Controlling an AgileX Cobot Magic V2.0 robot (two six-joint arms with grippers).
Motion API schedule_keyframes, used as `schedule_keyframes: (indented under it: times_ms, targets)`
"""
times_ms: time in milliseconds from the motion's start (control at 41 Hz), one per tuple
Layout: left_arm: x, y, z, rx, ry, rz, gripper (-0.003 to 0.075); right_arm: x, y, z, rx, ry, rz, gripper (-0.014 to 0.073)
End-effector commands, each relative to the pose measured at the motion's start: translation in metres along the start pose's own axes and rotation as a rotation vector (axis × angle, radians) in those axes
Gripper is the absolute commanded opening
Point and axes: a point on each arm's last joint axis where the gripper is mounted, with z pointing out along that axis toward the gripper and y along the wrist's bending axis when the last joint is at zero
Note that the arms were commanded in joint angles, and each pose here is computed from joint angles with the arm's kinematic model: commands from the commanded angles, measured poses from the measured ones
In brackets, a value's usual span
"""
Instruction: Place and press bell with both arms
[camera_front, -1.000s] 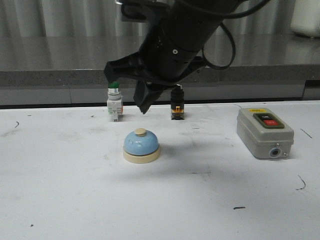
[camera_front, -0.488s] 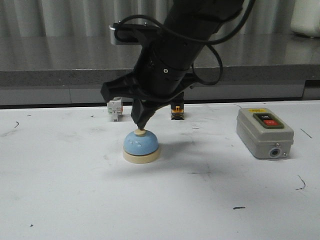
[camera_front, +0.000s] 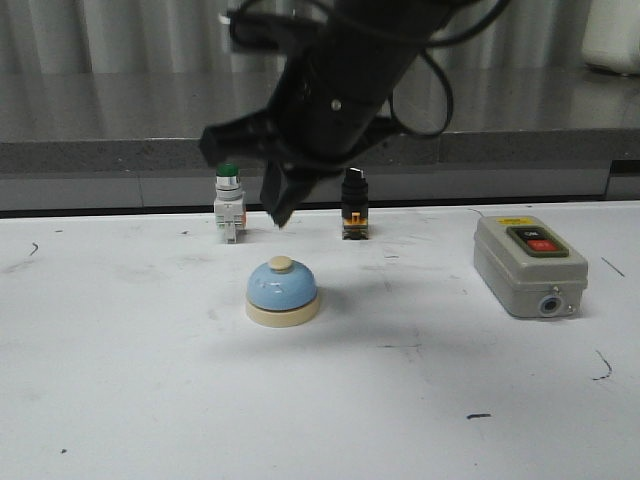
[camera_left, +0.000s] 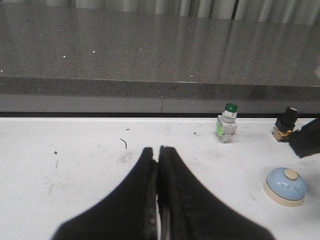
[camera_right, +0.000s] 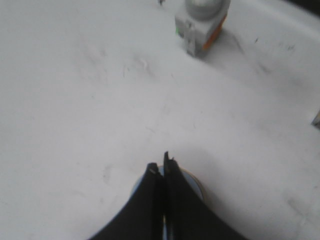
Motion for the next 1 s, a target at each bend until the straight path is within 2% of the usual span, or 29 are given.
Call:
schedule_keyframes:
  times_ms: [0,244,415,610,732,976]
  targets:
    - [-0.015,-0.001,-0.002,0.004,-0.103,-0.011,-0.002,-0.033,0.005,-0.055,-0.012,-0.176,-0.005,-0.0066]
    - [-0.015,-0.001,-0.002,0.004,-0.103,-0.011,-0.002,-0.031,-0.025,-0.108,0.047,-0.219,0.052,-0.0067]
    - [-0.015,-0.001,-0.002,0.004,-0.103,-0.011,-0.002,0.006,-0.065,-0.154,0.157,-0.241,0.143,-0.0067]
    - [-0.015,-0.001,-0.002,0.004,-0.103,-0.011,-0.002,0.067,-0.107,-0.203,0.327,-0.268,0.285,-0.0067]
    - [-0.015,-0.001,-0.002,0.004,-0.103,-0.011,-0.002,0.102,-0.107,-0.228,0.395,-0.314,0.327,-0.0067]
    - [-0.015,-0.001,-0.002,0.004,-0.103,-0.011,-0.002,0.168,-0.073,-0.263,0.439,-0.531,0.282,-0.0067]
